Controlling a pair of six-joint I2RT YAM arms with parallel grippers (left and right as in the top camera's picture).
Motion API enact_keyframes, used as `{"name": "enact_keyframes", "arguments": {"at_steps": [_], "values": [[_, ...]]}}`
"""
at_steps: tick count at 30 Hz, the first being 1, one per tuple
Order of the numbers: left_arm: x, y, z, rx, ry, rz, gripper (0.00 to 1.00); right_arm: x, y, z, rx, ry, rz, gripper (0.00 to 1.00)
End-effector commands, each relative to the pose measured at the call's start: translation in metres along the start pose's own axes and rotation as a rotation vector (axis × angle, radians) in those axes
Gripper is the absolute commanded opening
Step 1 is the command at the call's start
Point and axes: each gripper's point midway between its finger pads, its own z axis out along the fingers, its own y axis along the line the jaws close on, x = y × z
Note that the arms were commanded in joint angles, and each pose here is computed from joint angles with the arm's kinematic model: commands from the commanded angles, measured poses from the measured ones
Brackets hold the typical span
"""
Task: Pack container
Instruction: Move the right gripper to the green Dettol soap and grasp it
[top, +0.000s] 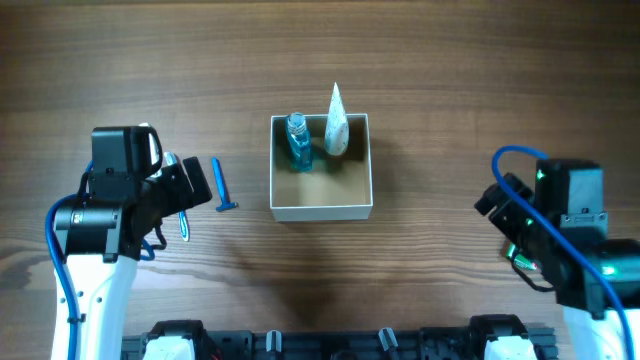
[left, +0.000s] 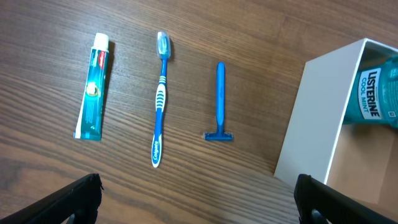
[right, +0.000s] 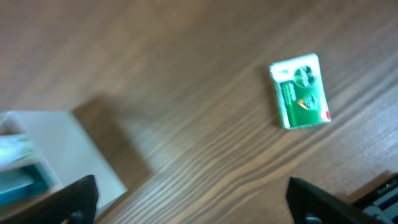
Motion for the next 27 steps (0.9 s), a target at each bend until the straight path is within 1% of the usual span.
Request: {"name": "enact_keyframes", "arguments": {"at_steps": [1,2,3,5,9,15,20,27], "values": [[-0.006,0.001,-0.004,-0.012,-0.022,-0.013,1.0,0.009,-0.035,0.035,0.105,0.043,0.084,1.0],[-0.006,0.001,-0.004,-0.012,-0.022,-0.013,1.0,0.005,-0.041,0.049,0.081,0.07,0.092,1.0],[-0.006,0.001,-0.004,-0.012,-0.022,-0.013,1.0,-0.004,-0.054,0.061,0.079,0.109,0.187,1.0],[-0.006,0.001,-0.004,-0.012,-0.022,-0.014,1.0,-0.01,-0.065,0.069,0.078,0.139,0.263,1.0],[-0.006,0.001,-0.004,-0.012,-0.022,-0.014,1.0,-0.014,-0.105,0.092,0.185,0.214,0.424,1.0],[-0.006,0.001,-0.004,-0.012,-0.022,-0.014,1.0,-0.022,-0.124,0.127,0.234,0.279,0.335,1.0],[-0.007,0.0,-0.004,-0.011,-0.025,-0.014,1.0,-0.017,-0.129,0.15,0.222,0.36,0.178,1.0],[-0.009,0.0,-0.004,-0.008,-0.033,-0.014,1.0,0.005,-0.135,0.175,0.232,0.451,0.17,1.0]]}}
